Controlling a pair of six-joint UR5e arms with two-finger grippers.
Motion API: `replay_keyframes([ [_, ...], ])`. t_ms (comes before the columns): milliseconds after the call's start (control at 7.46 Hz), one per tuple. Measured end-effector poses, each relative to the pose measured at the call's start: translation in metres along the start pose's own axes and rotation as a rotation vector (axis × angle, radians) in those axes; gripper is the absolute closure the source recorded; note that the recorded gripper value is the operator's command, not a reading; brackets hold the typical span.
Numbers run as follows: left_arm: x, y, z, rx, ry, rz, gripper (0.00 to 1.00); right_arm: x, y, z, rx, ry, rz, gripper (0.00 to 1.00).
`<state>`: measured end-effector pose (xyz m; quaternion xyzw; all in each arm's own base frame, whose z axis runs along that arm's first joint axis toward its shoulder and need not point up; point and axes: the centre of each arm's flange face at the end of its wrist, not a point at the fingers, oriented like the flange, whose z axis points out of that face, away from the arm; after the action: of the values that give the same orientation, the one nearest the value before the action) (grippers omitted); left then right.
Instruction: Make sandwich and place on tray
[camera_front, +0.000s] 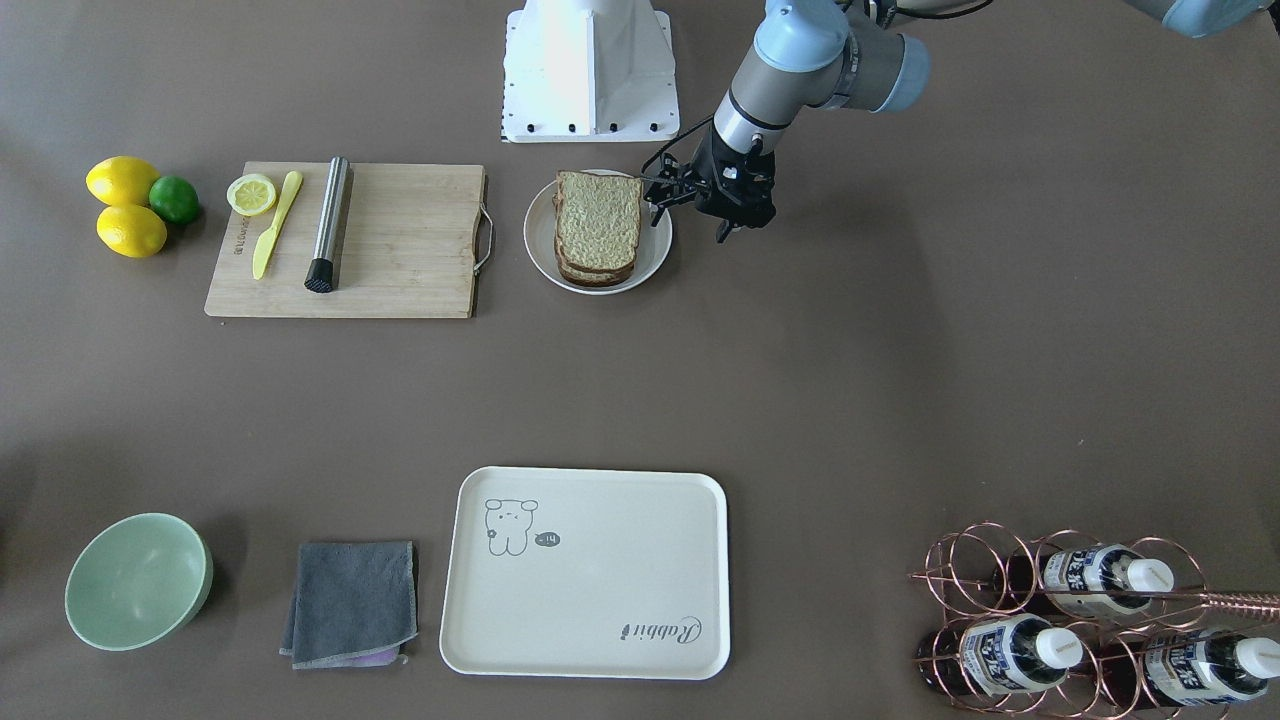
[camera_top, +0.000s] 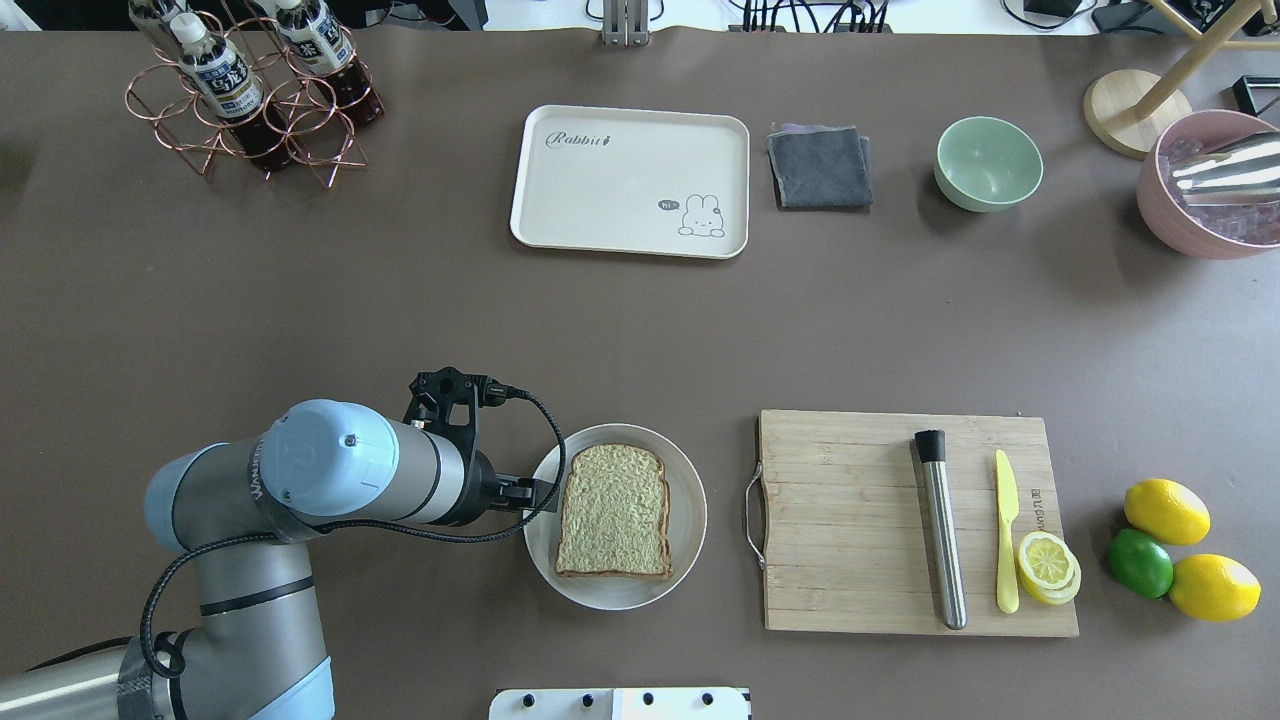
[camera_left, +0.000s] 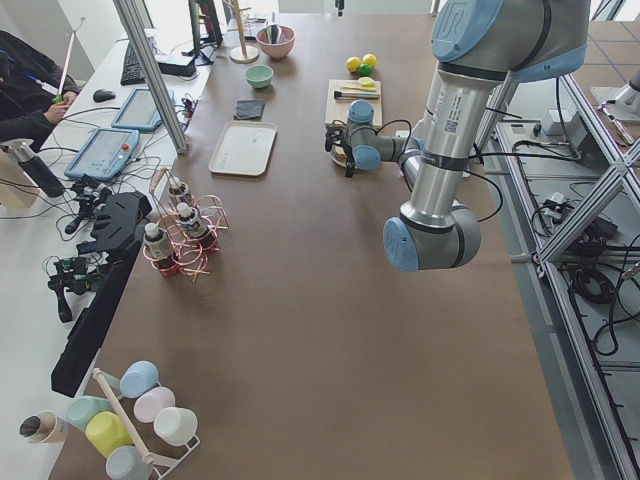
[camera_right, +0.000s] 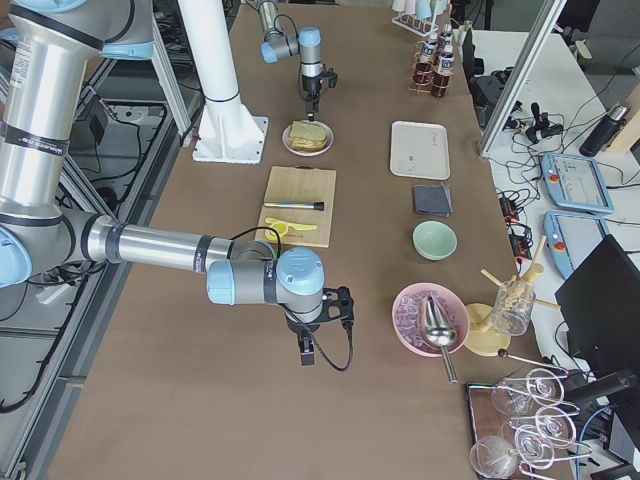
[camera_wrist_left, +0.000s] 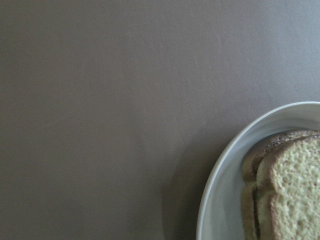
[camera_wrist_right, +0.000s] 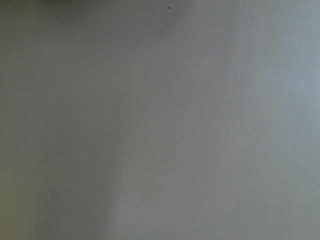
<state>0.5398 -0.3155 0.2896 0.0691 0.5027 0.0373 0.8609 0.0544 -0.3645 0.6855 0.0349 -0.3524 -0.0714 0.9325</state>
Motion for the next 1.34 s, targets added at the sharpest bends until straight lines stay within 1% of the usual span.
replay_keyframes([
  [134, 0.001, 0.000, 0.000, 0.002, 0.007, 0.003, 0.38, 0.002, 0.001, 0.000, 0.001, 0.001, 0.004, 0.00],
  [402, 0.001, 0.001, 0.002, 0.002, 0.019, 0.006, 0.45, 0.004, 0.001, -0.002, 0.006, 0.002, 0.008, 0.00],
  [670, 0.001, 0.001, 0.004, 0.002, 0.032, 0.009, 0.46, 0.004, 0.000, -0.002, 0.008, 0.003, 0.009, 0.00],
  [804, 0.000, 0.002, 0.008, 0.002, 0.042, 0.012, 0.50, 0.004, 0.000, -0.002, 0.008, 0.003, 0.009, 0.00],
  [938, -0.001, 0.004, 0.013, 0.000, 0.050, 0.015, 0.56, 0.004, 0.001, -0.002, 0.007, 0.004, 0.009, 0.00],
  [1072, 0.000, 0.007, 0.015, -0.003, 0.057, 0.018, 0.76, 0.005, 0.001, -0.002, 0.006, 0.006, 0.010, 0.00],
  [1206, 0.001, 0.009, 0.016, -0.004, 0.063, 0.021, 1.00, 0.005, 0.002, -0.002, 0.006, 0.006, 0.011, 0.00],
  [1340, 0.002, 0.010, 0.015, -0.005, 0.068, 0.022, 1.00, 0.005, 0.002, -0.002, 0.006, 0.006, 0.011, 0.00],
])
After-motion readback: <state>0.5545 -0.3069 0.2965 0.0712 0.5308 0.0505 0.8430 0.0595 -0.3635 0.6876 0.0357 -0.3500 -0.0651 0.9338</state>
